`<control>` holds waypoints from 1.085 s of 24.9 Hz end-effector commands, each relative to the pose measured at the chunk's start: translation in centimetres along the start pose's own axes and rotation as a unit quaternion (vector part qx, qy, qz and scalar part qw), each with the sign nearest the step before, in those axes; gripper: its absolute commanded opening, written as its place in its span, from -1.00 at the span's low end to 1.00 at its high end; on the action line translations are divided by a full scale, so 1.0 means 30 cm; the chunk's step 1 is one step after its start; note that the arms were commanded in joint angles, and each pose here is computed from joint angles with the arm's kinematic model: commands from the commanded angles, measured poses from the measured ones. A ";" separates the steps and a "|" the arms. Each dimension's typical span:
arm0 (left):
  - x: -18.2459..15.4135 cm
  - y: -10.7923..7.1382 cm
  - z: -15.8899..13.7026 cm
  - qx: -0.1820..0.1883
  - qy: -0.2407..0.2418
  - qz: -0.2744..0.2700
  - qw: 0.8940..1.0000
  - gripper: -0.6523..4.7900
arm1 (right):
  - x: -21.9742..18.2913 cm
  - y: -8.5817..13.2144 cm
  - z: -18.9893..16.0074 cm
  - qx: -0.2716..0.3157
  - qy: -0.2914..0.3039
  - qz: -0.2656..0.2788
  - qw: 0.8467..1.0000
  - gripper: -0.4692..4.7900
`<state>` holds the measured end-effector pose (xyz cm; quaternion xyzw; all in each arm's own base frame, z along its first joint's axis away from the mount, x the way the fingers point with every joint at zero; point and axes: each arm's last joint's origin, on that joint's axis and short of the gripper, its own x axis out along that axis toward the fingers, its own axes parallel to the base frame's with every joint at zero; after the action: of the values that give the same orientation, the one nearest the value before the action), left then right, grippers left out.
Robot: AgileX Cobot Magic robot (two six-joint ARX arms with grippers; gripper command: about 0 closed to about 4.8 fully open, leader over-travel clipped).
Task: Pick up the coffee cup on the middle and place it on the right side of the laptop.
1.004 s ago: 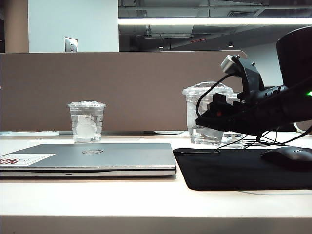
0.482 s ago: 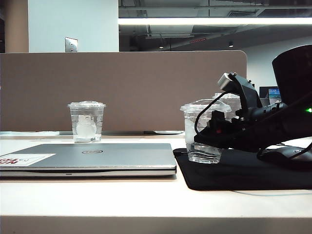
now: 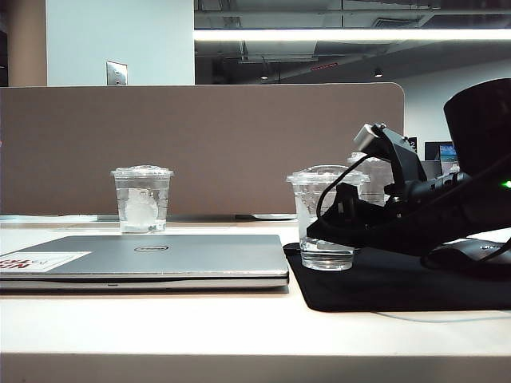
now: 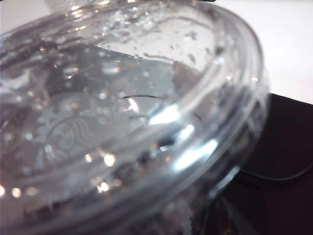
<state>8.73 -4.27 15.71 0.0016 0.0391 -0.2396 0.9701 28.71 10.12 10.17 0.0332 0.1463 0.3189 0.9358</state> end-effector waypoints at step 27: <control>-0.001 -0.012 -0.010 0.003 0.019 -0.019 1.000 -0.78 | -0.442 0.178 0.079 0.060 -0.118 0.054 0.990 -0.83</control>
<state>8.37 -4.79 15.06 0.0107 0.0725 -0.2708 0.9598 16.41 6.33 16.17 0.1340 0.0647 0.3382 0.9292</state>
